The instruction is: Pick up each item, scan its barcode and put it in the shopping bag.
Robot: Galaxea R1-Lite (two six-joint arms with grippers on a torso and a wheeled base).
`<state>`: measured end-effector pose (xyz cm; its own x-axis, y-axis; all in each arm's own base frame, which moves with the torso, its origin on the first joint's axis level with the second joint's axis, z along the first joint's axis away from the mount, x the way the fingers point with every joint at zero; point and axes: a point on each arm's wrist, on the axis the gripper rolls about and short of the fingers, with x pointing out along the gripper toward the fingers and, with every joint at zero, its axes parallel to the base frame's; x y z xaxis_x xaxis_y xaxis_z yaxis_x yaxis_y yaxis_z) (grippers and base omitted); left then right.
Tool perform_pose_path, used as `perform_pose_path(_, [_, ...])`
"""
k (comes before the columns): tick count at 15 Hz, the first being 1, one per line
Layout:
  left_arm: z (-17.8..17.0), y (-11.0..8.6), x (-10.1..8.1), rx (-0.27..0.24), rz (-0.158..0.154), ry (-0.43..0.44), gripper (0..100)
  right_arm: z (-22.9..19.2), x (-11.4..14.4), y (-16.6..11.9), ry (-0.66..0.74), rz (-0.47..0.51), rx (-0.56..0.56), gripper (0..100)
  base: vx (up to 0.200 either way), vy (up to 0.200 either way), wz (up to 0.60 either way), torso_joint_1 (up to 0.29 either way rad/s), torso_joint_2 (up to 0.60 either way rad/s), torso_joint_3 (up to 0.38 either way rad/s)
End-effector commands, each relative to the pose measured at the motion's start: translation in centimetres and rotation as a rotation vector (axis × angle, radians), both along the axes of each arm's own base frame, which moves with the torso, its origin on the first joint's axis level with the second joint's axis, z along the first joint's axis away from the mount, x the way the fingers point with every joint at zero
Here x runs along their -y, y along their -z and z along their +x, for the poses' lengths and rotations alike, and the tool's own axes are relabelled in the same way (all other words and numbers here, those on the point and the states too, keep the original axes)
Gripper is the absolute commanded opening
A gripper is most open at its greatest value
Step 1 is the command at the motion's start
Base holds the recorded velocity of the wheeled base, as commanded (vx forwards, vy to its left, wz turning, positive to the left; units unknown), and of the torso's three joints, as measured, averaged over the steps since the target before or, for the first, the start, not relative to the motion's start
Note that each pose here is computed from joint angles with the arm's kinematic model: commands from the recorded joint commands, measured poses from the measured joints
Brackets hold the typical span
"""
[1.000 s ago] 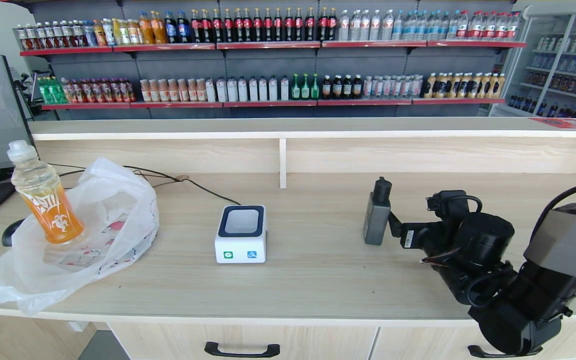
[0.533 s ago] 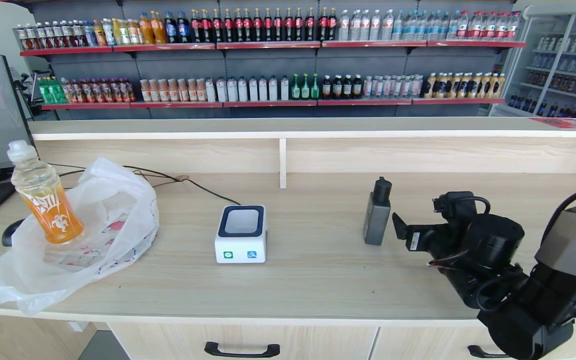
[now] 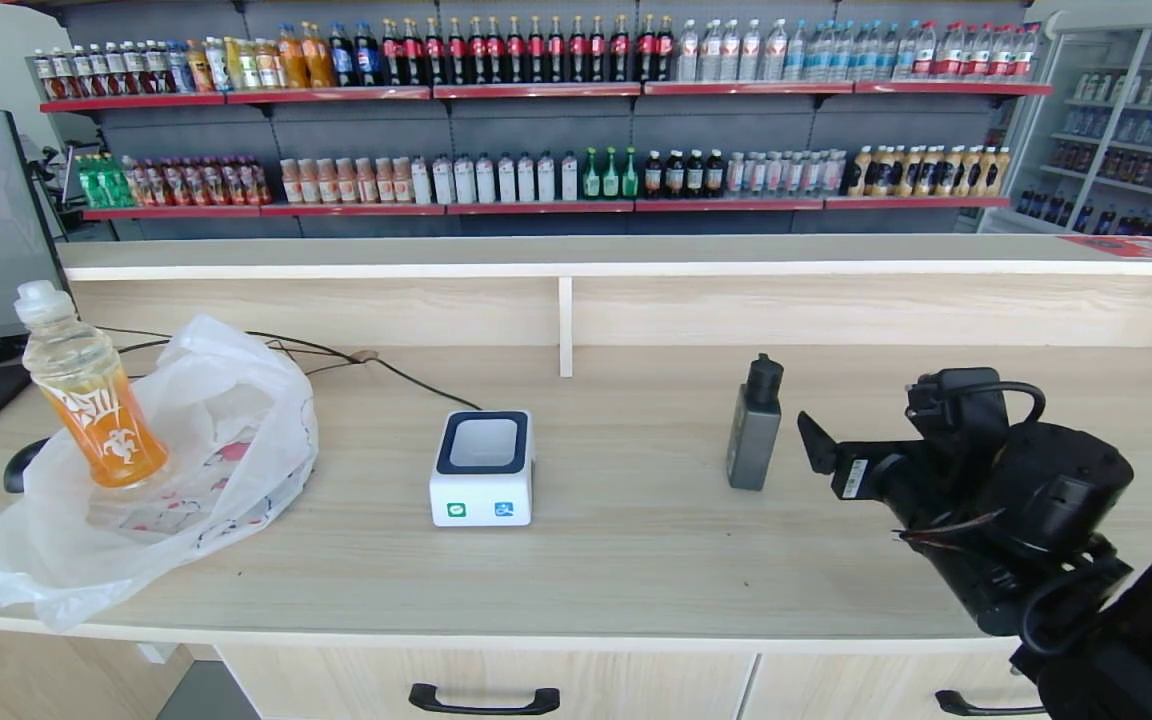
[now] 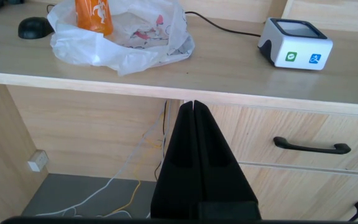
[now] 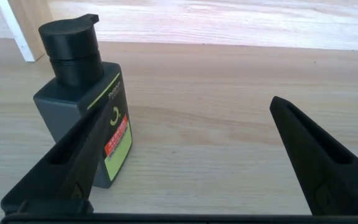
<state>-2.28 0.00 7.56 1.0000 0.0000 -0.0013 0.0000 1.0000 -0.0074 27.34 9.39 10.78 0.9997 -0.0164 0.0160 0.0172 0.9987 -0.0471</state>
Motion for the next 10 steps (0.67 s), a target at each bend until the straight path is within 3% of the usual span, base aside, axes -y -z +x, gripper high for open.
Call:
perform_pose_path(1, [0.0, 0.0, 0.0, 0.000, 0.000, 0.000, 0, -0.9, -0.2, -1.0, -0.018, 0.009, 0.027, 100, 0.000, 0.000, 0.00, 0.000, 0.00, 0.000])
perform_pose_path(10, [0.0, 0.0, 0.0, 0.001, 0.000, 0.000, 0, -2.6, -2.8, -0.3, -0.125, -0.004, -0.006, 100, 0.000, 0.000, 0.00, 0.000, 0.00, 0.000])
